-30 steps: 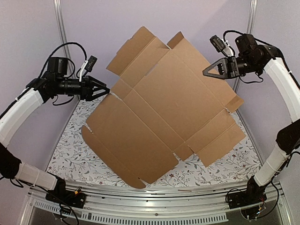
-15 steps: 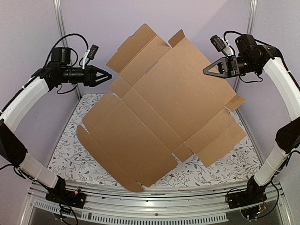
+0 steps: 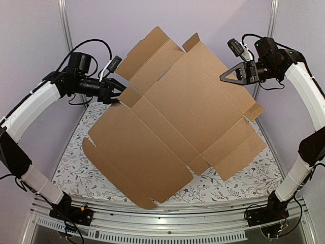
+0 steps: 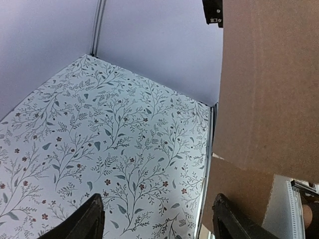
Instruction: Fold the paper box
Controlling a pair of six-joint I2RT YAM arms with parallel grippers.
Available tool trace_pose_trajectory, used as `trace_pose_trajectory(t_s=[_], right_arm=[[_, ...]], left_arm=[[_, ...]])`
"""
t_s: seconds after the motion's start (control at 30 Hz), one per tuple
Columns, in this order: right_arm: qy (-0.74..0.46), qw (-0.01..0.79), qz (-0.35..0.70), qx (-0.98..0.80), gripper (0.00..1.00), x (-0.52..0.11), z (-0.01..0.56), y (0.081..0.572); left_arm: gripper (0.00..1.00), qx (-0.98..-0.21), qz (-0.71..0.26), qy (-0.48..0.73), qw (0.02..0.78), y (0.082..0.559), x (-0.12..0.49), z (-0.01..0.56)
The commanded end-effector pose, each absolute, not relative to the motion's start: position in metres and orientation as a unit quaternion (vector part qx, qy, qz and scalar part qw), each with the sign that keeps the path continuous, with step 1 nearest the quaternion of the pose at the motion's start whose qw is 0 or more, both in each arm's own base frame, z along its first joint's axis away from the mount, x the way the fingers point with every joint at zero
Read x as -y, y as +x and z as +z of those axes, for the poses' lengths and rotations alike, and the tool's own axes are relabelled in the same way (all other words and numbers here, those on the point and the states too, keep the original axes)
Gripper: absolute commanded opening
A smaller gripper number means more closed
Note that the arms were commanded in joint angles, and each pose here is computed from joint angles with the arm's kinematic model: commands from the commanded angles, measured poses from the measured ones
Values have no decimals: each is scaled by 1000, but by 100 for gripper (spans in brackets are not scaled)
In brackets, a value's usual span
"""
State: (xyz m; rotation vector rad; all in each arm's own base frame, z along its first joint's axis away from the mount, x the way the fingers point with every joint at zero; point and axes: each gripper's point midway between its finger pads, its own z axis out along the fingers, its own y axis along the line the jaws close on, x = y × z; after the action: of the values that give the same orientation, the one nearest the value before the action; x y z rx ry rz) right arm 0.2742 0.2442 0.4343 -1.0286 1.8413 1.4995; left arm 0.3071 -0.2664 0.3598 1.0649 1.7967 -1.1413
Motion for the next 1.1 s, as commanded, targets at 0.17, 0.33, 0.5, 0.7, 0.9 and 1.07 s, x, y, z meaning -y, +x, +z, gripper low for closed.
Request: trace_pose_trajectory(t_s=[0.17,0.33,0.5,0.7,0.9,1.07], right_arm=[[-376,264,566,-685,0,-245,430,276],[-376,263,566,-684,0,-245,428,276],[-375,262,568,-684,0,-246,428,277],[-374,258,581,-675,0,-247,432,276],[-375,256,588,-669,0,-247,434,275],[-375,256,589,-668,0,-247,433,272]], left_arm=[[74,-675,-506,445,300,277,287,350],[76,-657,-527,450,296,267,287,361],[80,-652,-526,454,304,261,284,368],[76,-659,-531,452,282,261,293,356],[71,-680,-521,449,255,268,313,331],[54,-686,-519,445,249,274,318,322]])
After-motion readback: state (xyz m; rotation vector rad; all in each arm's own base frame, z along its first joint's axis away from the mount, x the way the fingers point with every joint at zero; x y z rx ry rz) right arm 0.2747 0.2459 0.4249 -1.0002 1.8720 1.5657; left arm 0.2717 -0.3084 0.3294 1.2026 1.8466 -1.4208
